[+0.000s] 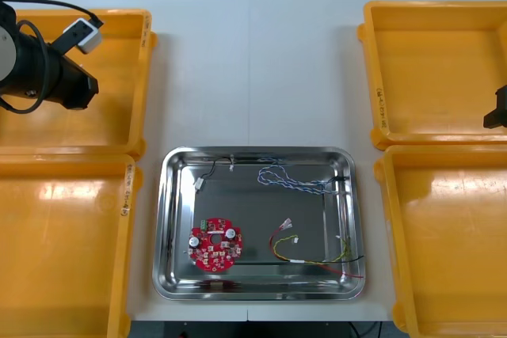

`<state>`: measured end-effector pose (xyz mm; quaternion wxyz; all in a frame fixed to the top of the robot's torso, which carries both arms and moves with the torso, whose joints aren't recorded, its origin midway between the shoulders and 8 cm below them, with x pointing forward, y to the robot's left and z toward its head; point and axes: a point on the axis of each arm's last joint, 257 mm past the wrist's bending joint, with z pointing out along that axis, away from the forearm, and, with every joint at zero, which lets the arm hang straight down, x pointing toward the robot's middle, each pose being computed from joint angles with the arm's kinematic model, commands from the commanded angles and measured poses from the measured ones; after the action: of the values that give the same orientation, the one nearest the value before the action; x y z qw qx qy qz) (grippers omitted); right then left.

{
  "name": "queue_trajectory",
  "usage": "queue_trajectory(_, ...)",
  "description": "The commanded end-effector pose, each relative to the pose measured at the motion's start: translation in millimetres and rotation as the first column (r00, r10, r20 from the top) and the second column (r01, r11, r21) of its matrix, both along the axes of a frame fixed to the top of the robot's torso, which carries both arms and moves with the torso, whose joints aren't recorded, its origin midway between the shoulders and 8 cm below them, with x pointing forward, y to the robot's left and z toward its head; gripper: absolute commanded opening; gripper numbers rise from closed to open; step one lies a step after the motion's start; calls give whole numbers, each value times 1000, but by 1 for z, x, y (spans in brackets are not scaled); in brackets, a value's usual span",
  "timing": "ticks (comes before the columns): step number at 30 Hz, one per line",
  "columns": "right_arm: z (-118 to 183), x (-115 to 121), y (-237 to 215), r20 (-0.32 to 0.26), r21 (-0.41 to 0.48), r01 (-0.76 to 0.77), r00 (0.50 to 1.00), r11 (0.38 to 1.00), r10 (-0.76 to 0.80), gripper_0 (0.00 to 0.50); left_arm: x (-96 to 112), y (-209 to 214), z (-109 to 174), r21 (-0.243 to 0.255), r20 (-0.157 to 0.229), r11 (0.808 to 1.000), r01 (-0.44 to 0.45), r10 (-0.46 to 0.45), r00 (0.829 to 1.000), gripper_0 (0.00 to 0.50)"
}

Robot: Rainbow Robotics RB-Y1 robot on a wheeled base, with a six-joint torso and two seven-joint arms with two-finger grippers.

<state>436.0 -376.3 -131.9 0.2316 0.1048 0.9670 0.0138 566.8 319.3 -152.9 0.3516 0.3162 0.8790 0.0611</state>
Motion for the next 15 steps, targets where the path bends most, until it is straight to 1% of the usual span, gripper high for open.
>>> queue_trajectory(1, 12, -1, -21, 26, -48, -24, 999, 999, 26, 500, -8, 1, 35, -79, 27, 989, -125, 127, 991, 0)
queue_trajectory(4, 8, -3, -21, 20, -51, -42, 999, 998, 43, 500, -16, -11, 45, -104, 26, 985, -141, 144, 989, 0)
queue_trajectory(9, 4, -6, -19, 11, -60, -76, 997, 995, 77, 500, -33, -29, 60, -123, 21, 978, -165, 169, 985, 0)
queue_trajectory(15, -3, -13, -19, 2, -85, -106, 994, 991, 107, 500, -64, -62, 77, -167, 10, 967, -190, 195, 981, 0)
